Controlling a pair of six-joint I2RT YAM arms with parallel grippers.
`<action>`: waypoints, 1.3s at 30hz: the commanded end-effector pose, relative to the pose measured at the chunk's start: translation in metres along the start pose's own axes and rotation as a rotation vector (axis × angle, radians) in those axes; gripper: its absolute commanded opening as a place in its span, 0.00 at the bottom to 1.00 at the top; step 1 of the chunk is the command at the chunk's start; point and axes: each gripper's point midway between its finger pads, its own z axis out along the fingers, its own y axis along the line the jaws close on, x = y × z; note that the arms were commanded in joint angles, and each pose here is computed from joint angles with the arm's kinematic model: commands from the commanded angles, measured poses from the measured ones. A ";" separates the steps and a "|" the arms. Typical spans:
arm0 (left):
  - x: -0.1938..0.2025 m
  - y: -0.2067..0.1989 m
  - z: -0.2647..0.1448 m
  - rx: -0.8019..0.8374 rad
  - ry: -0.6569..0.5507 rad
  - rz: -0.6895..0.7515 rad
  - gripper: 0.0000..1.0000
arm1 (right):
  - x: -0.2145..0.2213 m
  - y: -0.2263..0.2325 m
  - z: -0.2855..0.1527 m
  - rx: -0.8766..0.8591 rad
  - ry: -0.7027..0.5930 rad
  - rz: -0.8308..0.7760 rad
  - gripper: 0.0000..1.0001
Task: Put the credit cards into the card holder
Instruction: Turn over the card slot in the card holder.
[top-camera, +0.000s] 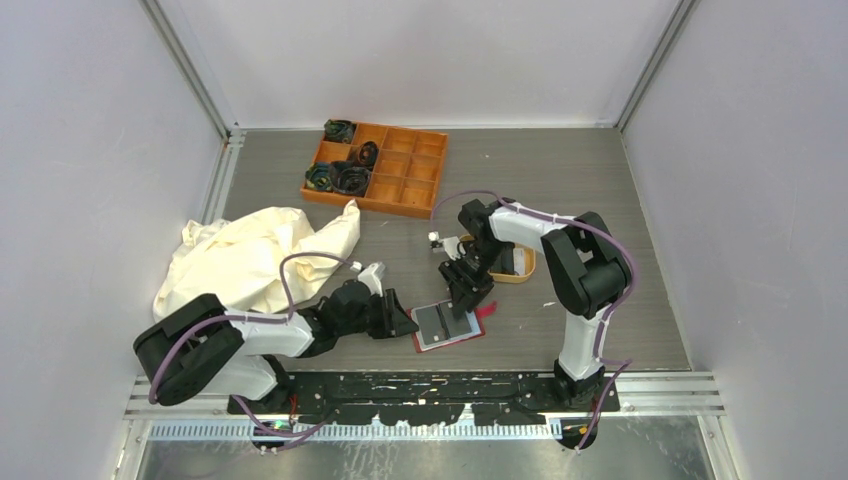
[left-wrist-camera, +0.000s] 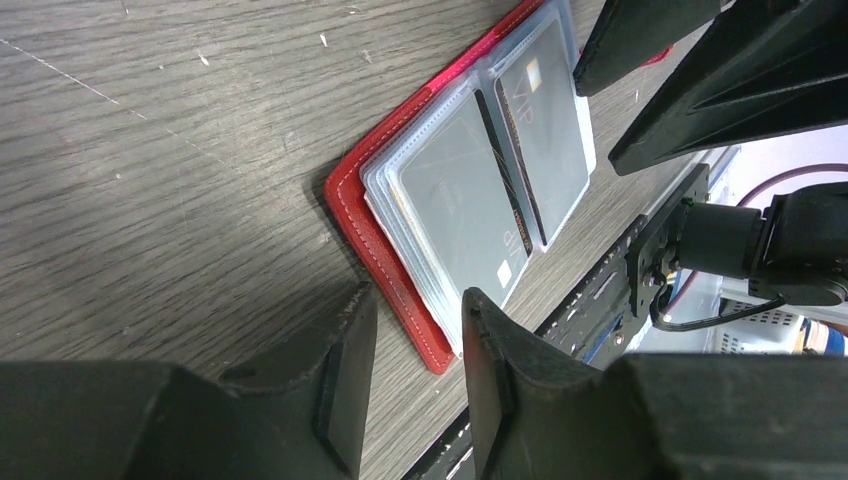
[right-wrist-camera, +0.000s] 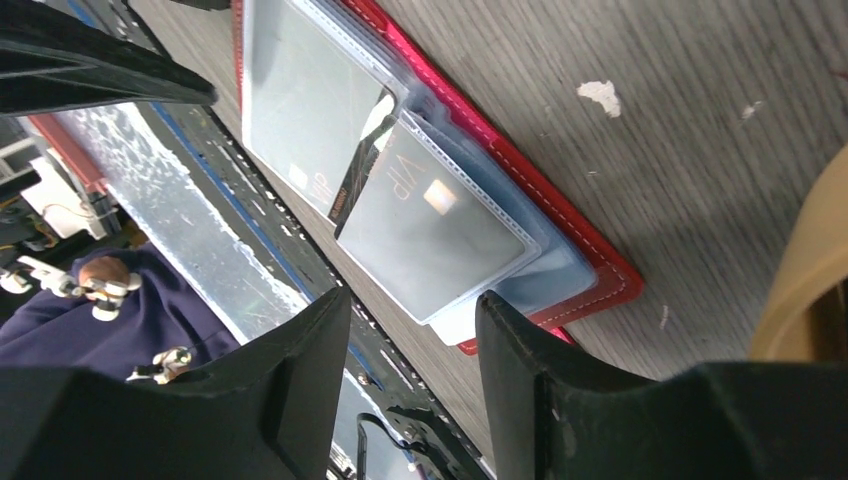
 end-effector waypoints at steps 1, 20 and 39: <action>-0.007 -0.011 0.005 0.030 -0.015 0.014 0.38 | -0.015 0.019 -0.012 -0.098 -0.061 -0.002 0.54; -0.004 -0.012 0.010 0.033 0.002 0.014 0.35 | -0.021 0.048 -0.026 -0.280 -0.115 -0.015 0.52; -0.003 -0.014 0.014 0.041 0.012 0.016 0.32 | -0.024 0.063 -0.025 -0.407 -0.120 0.000 0.53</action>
